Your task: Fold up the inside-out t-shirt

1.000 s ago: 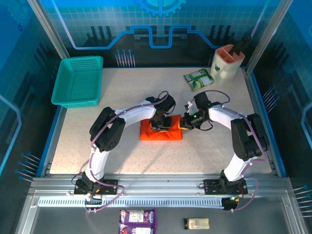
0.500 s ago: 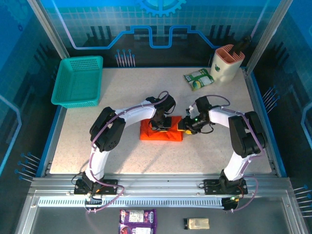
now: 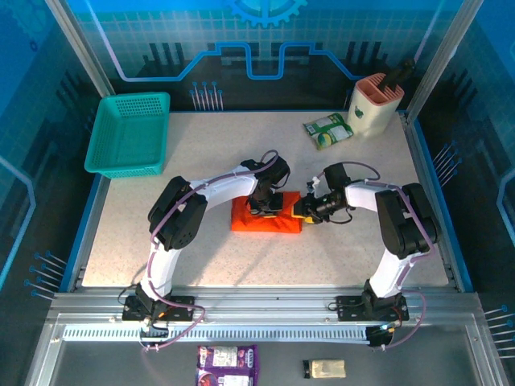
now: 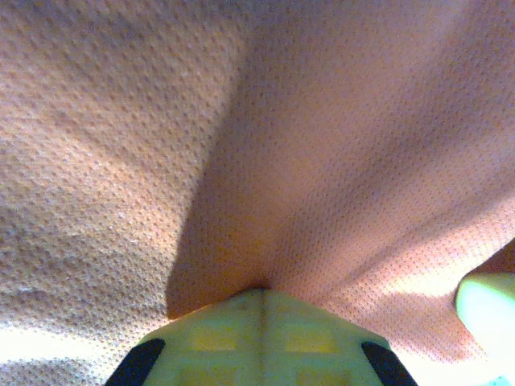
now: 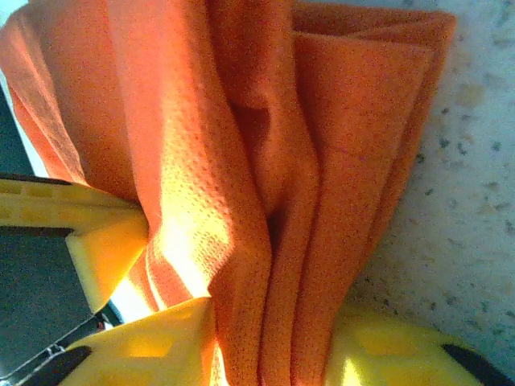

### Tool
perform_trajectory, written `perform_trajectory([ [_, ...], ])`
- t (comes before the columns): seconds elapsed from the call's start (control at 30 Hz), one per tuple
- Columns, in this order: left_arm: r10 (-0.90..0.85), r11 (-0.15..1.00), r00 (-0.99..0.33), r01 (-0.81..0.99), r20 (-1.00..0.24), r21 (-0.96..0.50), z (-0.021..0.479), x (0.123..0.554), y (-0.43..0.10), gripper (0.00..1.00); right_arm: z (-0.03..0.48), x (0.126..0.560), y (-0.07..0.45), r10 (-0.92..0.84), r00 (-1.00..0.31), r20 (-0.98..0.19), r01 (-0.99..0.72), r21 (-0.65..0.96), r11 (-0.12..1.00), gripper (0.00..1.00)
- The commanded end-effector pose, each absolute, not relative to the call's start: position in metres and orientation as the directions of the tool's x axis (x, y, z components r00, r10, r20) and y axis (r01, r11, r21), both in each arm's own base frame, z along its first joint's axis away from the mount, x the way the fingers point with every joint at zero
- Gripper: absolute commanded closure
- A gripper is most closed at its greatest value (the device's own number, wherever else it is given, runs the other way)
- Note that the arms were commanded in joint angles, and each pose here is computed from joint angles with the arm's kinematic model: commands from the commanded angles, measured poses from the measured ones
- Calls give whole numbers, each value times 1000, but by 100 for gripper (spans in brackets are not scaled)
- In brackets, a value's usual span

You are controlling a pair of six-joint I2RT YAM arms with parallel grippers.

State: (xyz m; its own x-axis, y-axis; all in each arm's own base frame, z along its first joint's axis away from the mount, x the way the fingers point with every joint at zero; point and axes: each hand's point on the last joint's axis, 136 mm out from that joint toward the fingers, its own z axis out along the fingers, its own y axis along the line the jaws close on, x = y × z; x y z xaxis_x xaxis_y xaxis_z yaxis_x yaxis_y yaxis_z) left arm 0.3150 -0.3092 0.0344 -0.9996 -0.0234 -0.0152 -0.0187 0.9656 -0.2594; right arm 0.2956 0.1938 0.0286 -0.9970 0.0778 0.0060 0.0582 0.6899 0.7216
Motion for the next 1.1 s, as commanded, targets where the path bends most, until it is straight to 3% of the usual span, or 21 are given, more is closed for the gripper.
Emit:
perform_trajectory([
  [0.0, -37, 974, -999, -38, 6, -225, 28, 311, -301, 99, 28, 297, 191, 96, -995, 21, 80, 743, 664, 67],
  [0.23, -56, 962, -994, -29, -91, -273, 67, 322, -298, 93, 21, 292, 180, 88, -995, 38, 89, 706, 703, 95],
  [0.33, -79, 958, -989, -41, -123, -283, 84, 327, -287, 90, 27, 297, 174, 71, -997, 20, 65, 678, 732, 100],
  [0.57, -142, 974, -982, -116, -124, -196, 76, 343, -236, 90, 51, 297, 154, -21, -1000, 7, -14, 551, 834, 100],
  [0.9, -149, 985, -988, -144, -51, -94, 18, 364, -221, 94, 62, 302, 140, -54, -999, 4, -46, 466, 884, 100],
  [1.07, -165, 981, -983, -155, -81, -118, 30, 366, -216, 94, 77, 308, 116, -92, -996, -8, -89, 326, 941, 100],
])
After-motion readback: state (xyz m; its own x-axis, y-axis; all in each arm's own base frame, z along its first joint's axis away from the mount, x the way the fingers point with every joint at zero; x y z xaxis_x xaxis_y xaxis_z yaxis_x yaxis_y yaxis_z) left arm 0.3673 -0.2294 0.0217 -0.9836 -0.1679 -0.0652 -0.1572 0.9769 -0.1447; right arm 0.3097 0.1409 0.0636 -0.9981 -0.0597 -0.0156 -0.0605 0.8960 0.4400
